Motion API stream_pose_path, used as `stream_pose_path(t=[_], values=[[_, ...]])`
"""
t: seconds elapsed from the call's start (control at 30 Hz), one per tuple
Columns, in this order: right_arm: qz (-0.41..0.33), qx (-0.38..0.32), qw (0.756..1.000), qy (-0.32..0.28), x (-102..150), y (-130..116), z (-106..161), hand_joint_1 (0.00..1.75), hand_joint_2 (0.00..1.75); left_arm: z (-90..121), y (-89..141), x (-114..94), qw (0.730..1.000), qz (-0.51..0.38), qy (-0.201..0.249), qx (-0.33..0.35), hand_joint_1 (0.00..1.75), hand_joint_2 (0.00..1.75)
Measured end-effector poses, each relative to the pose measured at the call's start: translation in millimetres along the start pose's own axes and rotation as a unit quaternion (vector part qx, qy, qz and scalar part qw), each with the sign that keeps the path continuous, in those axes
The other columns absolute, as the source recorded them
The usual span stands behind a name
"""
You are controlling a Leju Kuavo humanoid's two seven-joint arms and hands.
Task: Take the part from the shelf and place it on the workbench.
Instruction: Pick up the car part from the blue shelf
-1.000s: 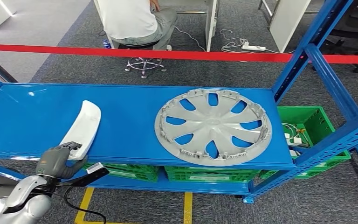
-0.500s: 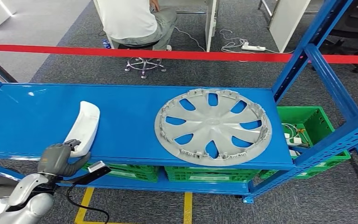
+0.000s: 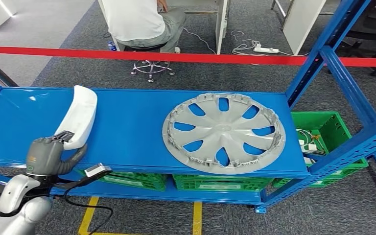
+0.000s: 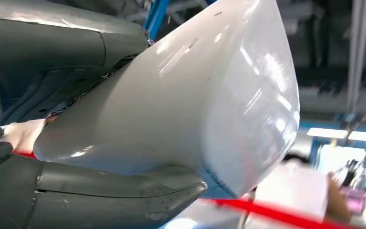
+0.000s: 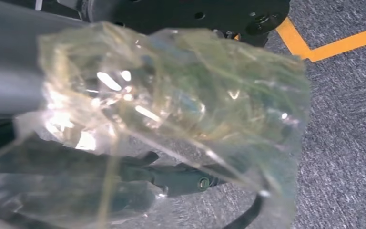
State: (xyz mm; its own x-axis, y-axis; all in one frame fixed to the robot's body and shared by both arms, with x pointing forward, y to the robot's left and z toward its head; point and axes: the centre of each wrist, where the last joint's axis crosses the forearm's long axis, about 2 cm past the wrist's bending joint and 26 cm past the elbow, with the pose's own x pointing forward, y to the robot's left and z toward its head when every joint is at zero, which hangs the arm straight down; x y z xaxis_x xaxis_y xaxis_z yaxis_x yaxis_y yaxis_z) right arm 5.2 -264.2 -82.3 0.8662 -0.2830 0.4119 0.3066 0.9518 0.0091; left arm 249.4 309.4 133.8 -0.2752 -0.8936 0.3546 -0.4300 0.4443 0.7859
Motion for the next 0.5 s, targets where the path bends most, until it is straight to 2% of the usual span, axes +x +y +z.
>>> stream_pose_path(t=[0.2,0.5], values=[[-0.002,0.003,1.0,0.001,-1.3,-0.6,0.0,0.0,0.0,-10.8,14.8,3.2,0.998,-0.014,-0.036,0.042,1.75,1.75],[-0.009,0.001,1.0,0.001,-1.5,-0.4,0.0,0.0,0.0,-13.0,19.3,3.7,0.997,-0.038,-0.053,0.05,1.75,1.75]])
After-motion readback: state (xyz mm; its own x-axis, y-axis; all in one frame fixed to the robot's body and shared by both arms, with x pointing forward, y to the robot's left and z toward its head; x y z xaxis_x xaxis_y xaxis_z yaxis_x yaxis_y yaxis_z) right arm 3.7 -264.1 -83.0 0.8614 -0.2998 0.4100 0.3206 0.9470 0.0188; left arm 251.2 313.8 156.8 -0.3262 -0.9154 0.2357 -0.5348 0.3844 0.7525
